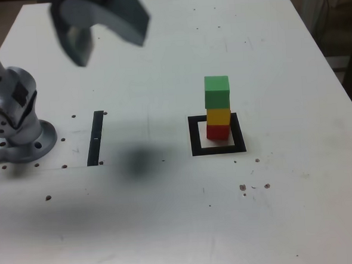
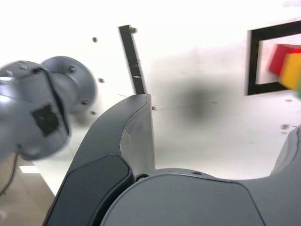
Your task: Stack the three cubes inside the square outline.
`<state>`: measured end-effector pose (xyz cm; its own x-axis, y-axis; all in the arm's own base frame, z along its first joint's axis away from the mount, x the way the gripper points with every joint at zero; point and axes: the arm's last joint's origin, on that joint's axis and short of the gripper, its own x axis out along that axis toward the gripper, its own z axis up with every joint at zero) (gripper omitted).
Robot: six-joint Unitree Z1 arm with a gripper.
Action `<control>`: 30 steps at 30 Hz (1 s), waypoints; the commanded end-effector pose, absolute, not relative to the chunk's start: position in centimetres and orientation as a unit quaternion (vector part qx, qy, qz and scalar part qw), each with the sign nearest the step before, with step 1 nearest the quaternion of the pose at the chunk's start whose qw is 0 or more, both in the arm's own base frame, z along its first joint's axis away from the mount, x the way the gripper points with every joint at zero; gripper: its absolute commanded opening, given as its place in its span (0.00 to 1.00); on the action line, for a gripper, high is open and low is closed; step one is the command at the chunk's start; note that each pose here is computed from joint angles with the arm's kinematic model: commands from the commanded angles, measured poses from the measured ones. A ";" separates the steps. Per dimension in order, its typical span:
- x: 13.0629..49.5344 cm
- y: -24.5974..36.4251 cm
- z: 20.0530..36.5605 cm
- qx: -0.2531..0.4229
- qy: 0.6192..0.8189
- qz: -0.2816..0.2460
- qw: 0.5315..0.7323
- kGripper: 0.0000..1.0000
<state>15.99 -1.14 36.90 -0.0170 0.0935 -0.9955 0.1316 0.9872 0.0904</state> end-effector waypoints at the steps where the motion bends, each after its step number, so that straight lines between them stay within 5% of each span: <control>1: 11.6 -0.7 34.3 0.081 0.726 -0.015 0.683 0.99; 7: 10.9 -0.5 30.7 0.071 0.743 -0.018 0.665 0.99; 16: 9.7 0.0 26.5 0.038 0.746 -0.004 0.665 0.99; 30: 10.0 -0.1 24.9 0.020 0.749 -0.003 0.663 0.99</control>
